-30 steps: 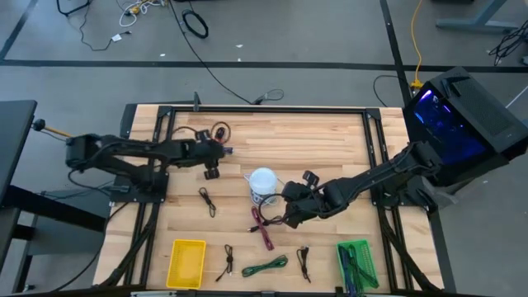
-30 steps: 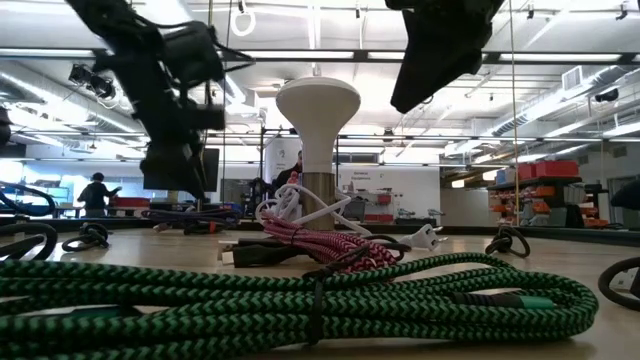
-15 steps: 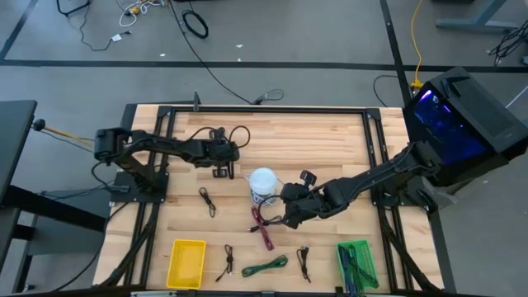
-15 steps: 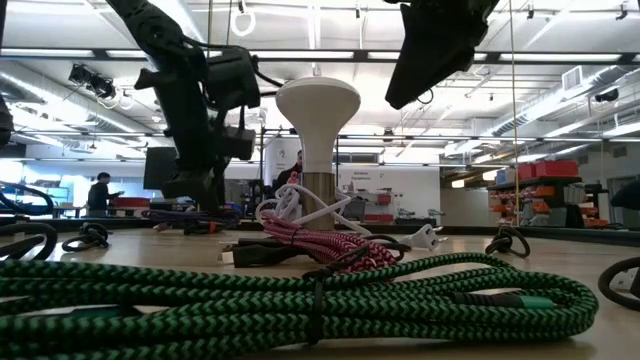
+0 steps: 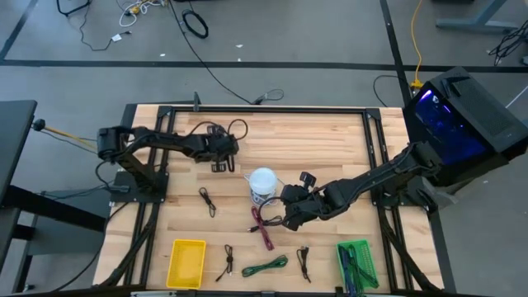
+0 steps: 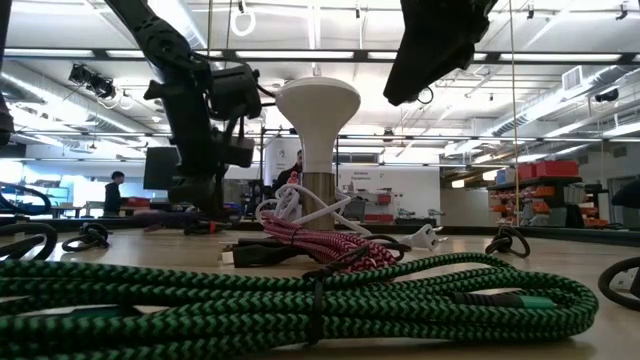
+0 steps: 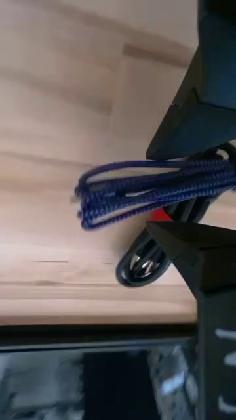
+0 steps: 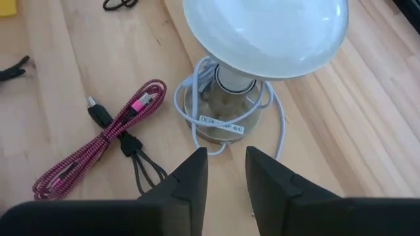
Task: Pick & Place USB Port
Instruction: Put the purple charger cable into the green bin
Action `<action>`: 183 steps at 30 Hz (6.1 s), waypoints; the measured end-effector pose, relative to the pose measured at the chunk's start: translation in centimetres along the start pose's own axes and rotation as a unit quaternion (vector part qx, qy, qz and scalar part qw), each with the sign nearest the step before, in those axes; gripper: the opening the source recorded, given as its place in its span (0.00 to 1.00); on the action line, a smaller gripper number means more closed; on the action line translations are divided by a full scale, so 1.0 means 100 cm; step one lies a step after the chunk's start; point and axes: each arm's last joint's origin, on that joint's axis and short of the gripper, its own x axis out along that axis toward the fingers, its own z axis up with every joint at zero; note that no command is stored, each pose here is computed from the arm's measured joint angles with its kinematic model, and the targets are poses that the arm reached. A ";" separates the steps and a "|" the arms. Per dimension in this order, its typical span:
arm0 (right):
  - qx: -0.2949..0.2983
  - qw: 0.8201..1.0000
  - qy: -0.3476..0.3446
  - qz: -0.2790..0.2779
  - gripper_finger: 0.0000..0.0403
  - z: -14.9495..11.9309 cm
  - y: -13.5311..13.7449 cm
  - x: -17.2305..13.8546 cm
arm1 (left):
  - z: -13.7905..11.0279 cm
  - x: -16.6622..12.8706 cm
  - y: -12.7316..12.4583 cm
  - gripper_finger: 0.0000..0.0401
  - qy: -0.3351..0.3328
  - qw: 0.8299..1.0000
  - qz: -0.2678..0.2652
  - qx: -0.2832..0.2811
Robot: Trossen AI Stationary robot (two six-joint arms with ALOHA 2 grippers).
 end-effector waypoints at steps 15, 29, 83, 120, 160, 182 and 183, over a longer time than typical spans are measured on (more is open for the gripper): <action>-0.002 1.000 -0.001 0.003 0.26 -0.001 0.002 -0.001 | -0.003 0.008 0.010 0.08 -0.022 0.994 -0.085 -0.071; -0.002 1.000 -0.001 0.003 0.26 -0.001 0.002 -0.001 | -0.002 0.008 0.009 0.37 -0.020 0.984 -0.109 -0.138; -0.024 0.998 0.027 0.049 0.26 -0.020 0.007 0.011 | -0.017 0.020 0.028 0.54 0.126 0.934 -0.088 -0.323; -0.011 0.998 -0.055 0.017 0.26 0.004 -0.008 0.014 | 0.029 -0.149 0.123 0.05 -0.360 0.881 -0.154 -0.265; -0.007 0.919 -0.381 0.100 0.57 0.097 -0.060 -0.023 | 0.022 -0.172 0.015 0.05 -0.732 0.617 -0.235 -0.169; -0.033 0.922 -0.376 0.086 0.04 0.097 -0.062 -0.020 | 0.051 -0.177 0.004 0.21 -0.739 0.601 -0.251 -0.173; -0.033 0.923 -0.375 0.085 0.04 0.096 -0.062 -0.020 | 0.051 -0.177 0.003 0.23 -0.739 0.601 -0.253 -0.171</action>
